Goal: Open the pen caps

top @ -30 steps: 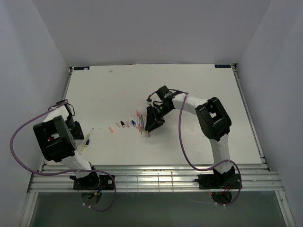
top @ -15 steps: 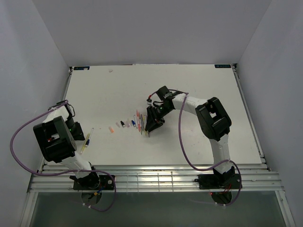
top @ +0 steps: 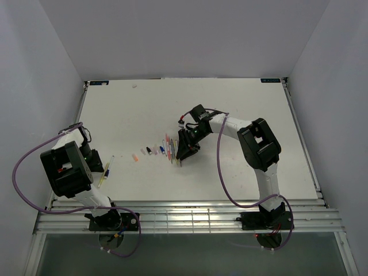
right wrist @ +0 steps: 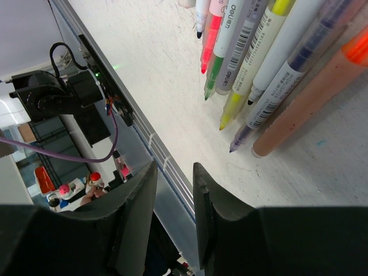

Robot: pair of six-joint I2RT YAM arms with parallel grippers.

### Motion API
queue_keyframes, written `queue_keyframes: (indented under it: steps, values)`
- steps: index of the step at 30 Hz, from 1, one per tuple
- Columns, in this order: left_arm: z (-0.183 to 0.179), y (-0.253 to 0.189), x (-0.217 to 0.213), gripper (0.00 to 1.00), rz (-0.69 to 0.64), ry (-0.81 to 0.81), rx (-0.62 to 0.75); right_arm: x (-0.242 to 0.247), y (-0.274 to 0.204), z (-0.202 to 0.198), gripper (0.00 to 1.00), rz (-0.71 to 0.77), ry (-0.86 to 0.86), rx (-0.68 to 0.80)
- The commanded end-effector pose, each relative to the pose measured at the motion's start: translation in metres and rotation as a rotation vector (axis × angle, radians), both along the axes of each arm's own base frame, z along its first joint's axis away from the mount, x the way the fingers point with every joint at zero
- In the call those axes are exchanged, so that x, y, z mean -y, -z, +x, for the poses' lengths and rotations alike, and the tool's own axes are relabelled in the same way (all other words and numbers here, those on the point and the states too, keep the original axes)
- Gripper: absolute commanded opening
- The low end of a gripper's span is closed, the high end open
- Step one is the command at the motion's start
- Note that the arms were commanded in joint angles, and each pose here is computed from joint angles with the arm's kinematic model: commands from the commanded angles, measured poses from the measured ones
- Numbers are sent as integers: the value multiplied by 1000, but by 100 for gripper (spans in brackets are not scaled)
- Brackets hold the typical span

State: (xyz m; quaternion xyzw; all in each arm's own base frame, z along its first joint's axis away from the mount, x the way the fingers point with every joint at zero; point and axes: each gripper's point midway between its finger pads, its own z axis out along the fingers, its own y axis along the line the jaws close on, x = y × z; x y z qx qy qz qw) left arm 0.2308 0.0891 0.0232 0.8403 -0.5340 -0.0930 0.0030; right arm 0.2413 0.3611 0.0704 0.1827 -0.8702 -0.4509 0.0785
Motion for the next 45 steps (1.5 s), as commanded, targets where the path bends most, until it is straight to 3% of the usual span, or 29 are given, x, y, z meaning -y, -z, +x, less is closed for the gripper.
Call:
queue_keyframes:
  steps: [1, 39, 42, 43, 45]
  values:
    - [0, -10, 6, 47, -5, -152, 16, -1, -7, -2, 38, 33, -5, -7]
    - [-28, 7, 12, 46, 23, -140, -82, 1, -9, -4, 38, 33, -3, 8]
    - [-26, 7, 7, 42, 42, -125, -78, 1, -9, -5, 38, 32, -3, 9]
    - [-25, 7, 6, 34, 46, -121, -78, 1, -9, -4, 38, 32, -4, 12]
    - [-22, 6, 1, 32, 67, -112, -78, 1, -9, -4, 38, 31, -3, 13]
